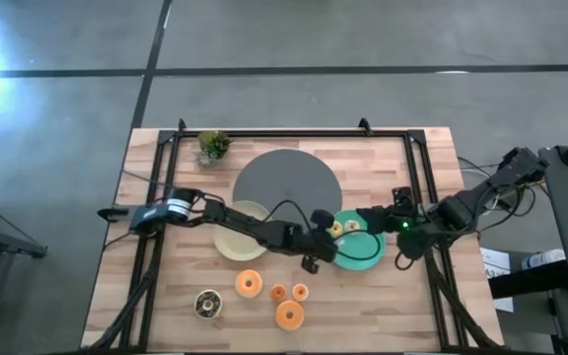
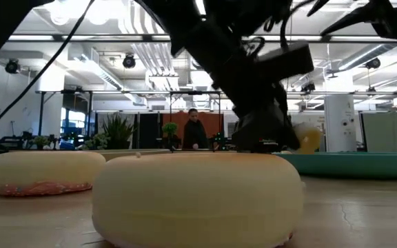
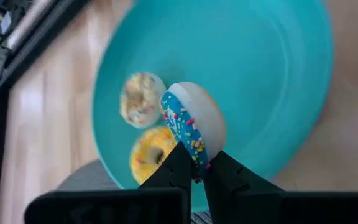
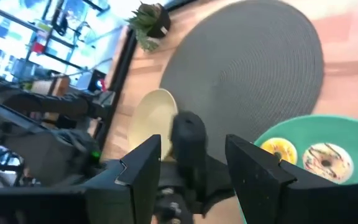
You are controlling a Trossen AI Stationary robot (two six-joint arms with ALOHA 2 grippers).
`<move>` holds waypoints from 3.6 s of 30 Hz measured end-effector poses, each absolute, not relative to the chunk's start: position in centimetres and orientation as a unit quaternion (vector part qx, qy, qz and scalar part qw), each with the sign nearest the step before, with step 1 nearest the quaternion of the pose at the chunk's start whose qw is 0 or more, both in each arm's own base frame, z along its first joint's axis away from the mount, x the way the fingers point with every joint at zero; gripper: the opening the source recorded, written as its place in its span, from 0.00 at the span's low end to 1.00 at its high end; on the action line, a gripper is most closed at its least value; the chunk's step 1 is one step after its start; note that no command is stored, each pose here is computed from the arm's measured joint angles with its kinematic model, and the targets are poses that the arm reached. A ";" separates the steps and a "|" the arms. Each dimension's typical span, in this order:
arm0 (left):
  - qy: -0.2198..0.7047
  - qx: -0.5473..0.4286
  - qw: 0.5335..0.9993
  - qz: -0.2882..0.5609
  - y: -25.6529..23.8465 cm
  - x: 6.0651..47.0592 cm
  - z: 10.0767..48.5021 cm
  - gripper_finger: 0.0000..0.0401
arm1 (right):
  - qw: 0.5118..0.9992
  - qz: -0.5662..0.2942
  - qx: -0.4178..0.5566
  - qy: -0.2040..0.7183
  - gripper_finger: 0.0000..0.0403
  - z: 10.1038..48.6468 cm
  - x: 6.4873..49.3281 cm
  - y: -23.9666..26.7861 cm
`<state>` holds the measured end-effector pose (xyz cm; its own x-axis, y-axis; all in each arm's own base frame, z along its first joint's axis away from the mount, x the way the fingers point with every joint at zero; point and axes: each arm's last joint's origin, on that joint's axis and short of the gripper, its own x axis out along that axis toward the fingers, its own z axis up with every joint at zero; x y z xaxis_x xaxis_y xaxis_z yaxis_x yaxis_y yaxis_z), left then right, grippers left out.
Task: Pick & Place donuts
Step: Put the small blue donut on the green plate, then put the small red donut on the green plate
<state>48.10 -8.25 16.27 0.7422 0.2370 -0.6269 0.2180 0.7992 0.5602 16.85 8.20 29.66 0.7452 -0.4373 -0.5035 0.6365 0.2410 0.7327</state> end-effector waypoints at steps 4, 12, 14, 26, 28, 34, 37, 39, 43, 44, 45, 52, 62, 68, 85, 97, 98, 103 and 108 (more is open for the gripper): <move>0.370 0.321 0.872 0.007 -8.3 48.0 15.4 0.01 | 0.789 -0.338 0.507 0.074 0.42 30.4 16.1 7.7; 0.366 0.305 0.879 0.009 -8.1 48.2 15.3 0.12 | 0.797 -0.335 0.500 0.063 0.42 30.9 15.6 7.3; 0.363 0.298 0.883 -0.004 -8.2 48.2 15.3 0.16 | 0.797 -0.335 0.499 0.064 0.42 30.9 15.7 7.3; 0.382 0.274 0.883 0.006 -8.5 47.7 17.9 0.23 | 0.798 -0.336 0.495 0.067 0.42 30.8 15.8 7.4; 0.383 0.264 0.885 0.013 -8.4 47.4 18.8 0.23 | 0.798 -0.337 0.495 0.067 0.42 30.8 15.8 7.4; 0.437 0.226 0.871 0.014 -8.0 45.0 21.1 0.23 | 0.803 -0.332 0.488 0.084 0.42 30.7 15.7 7.4; 0.464 0.180 0.868 -0.002 -7.8 43.3 21.6 0.23 | 0.812 -0.319 0.474 0.123 0.42 30.5 15.8 7.6; 0.469 0.142 0.872 -0.011 -7.7 41.7 21.8 0.23 | 0.816 -0.308 0.464 0.154 0.42 30.2 16.0 7.9; 0.453 0.073 0.889 -0.004 -7.1 38.2 22.2 0.23 | 0.815 -0.283 0.450 0.231 0.42 29.1 17.0 8.9; 0.446 0.052 0.894 0.000 -7.0 37.2 22.2 0.23 | 0.814 -0.275 0.447 0.250 0.42 28.8 17.3 9.2; 0.437 0.033 0.899 0.005 -6.8 36.2 22.3 0.23 | 0.812 -0.265 0.443 0.271 0.42 28.5 17.7 9.6; 0.403 -0.048 0.914 0.013 -6.2 29.7 22.2 0.23 | 0.828 -0.143 0.379 0.387 0.42 25.4 22.2 13.4; 0.398 -0.128 0.908 0.035 -5.9 24.8 21.4 0.23 | 0.846 0.017 0.181 0.501 0.42 23.3 28.5 18.6; 0.403 -0.145 0.902 0.044 -5.8 24.0 21.0 0.23 | 0.828 0.051 0.088 0.551 0.42 22.6 31.4 20.5; 0.404 -0.145 0.902 0.042 -5.9 24.0 20.9 0.23 | 0.828 0.157 -0.133 0.521 0.42 18.9 35.9 21.1; 0.402 -0.146 0.903 0.041 -5.9 24.0 20.9 0.23 | 0.817 0.183 -0.157 0.524 0.43 15.8 36.8 20.4; 0.401 -0.146 0.904 0.041 -5.9 24.0 20.9 0.23 | 0.816 0.183 -0.159 0.525 0.43 15.6 36.9 20.4; 0.401 -0.146 0.903 0.041 -5.9 24.0 20.9 0.23 | 0.819 0.185 -0.156 0.521 0.42 15.3 37.1 20.5; 0.399 -0.142 0.905 0.048 -5.9 24.0 20.9 0.23 | 0.816 0.178 -0.151 0.529 0.41 14.9 37.1 20.1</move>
<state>24.03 -5.90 20.93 0.6774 -0.0261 -0.7352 -0.2009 0.9548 -0.2189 37.08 20.15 14.86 0.3779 0.1308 -0.9166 -0.4505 0.8909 -0.0585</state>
